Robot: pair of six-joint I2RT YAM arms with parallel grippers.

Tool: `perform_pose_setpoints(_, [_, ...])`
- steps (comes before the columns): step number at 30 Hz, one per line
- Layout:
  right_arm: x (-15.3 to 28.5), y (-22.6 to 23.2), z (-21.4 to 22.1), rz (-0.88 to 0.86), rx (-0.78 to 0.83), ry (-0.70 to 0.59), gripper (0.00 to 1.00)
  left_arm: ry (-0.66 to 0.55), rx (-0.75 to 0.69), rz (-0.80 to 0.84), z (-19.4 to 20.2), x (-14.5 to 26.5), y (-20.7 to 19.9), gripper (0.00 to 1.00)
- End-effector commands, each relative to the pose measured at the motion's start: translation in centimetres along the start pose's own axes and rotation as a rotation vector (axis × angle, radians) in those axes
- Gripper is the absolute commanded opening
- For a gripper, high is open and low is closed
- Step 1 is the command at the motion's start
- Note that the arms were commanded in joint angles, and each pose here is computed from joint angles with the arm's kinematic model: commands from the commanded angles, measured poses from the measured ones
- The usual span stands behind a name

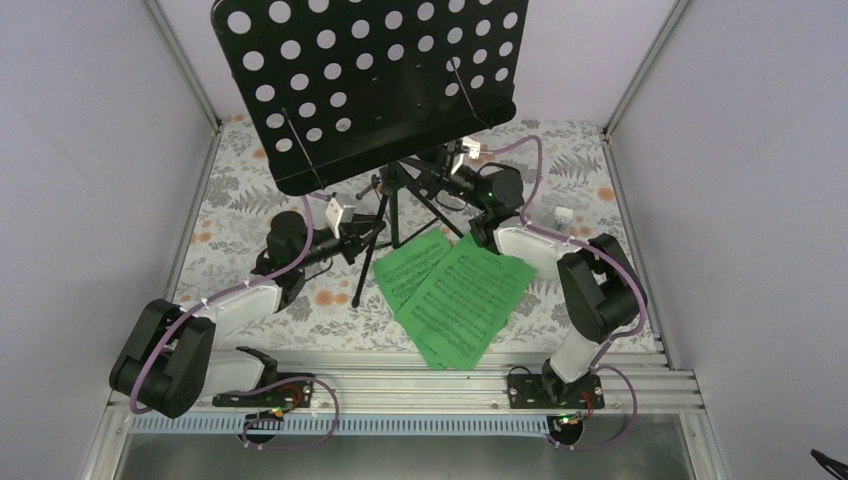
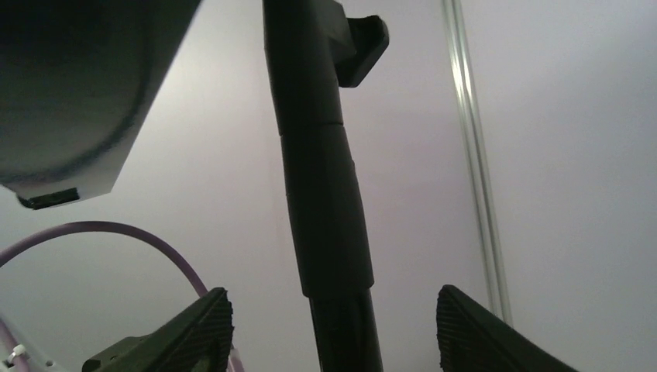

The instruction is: Pack up the instrument practice props

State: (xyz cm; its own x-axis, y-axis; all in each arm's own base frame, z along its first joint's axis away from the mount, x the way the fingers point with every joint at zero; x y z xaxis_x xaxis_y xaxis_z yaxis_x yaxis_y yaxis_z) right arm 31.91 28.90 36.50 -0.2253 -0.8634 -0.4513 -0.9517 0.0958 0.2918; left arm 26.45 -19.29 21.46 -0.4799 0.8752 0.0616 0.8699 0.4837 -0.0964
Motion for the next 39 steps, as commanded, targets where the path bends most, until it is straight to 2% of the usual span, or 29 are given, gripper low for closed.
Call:
perform_pose_setpoints(1, [-1.1, 0.5, -0.1, -0.078, 0.002, 0.025, 0.58, -0.102, -0.098, 0.032, -2.5, 0.1, -0.5, 0.02])
perform_pose_setpoints(9, [-2.4, 0.6, -0.1, -0.126, -0.017, 0.036, 0.45, -0.100, -0.110, 0.031, -2.8, 0.0, -0.4, 0.02])
perform_pose_setpoints(11, [-2.4, 0.6, -0.3, -0.131, -0.019, 0.025, 0.36, -0.104, -0.114, 0.029, -3.0, 0.0, -0.4, 0.02])
perform_pose_setpoints(14, [-2.6, 1.0, -0.7, -0.144, -0.007, 0.017, 0.14, -0.114, -0.127, 0.013, -3.6, 0.0, -0.3, 0.02])
perform_pose_setpoints(16, [-3.0, 1.3, -1.2, -0.152, 0.009, 0.011, 0.05, -0.125, -0.149, -0.002, -4.7, 0.0, -0.1, 0.03])
perform_pose_setpoints(24, [-4.7, 1.8, -1.2, -0.169, 0.036, 0.031, 0.04, -0.222, -0.273, -0.091, -12.0, 0.2, 0.8, 0.02])
perform_pose_setpoints(29, [-5.6, 2.4, -1.7, -0.165, 0.058, 0.018, 0.04, -0.231, -0.326, -0.149, -15.8, 1.2, 0.8, 0.02])
perform_pose_setpoints(37, [-7.7, 3.8, -3.9, -0.209, 0.102, -0.014, 0.04, -0.213, -0.397, -0.210, -19.3, 2.6, 0.6, 0.02])
perform_pose_setpoints(39, [-8.1, 3.9, -4.1, -0.158, 0.077, -0.027, 0.04, -0.201, -0.389, -0.218, -20.1, 3.1, 0.4, 0.02])
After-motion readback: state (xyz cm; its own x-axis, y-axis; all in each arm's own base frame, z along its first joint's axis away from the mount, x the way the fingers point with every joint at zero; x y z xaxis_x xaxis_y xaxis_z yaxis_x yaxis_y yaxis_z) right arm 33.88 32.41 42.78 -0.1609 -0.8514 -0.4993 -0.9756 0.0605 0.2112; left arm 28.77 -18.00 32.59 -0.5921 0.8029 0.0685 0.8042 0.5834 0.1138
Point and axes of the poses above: each gripper's point midway between its finger pads, its own x axis back along the fingers, its own y axis along the line the jaws close on, z = x × y, the point moved 5 cm from there along x, back along the fingers, and after that the axes turned 10 degrees about -x, right-handed, at the moved point
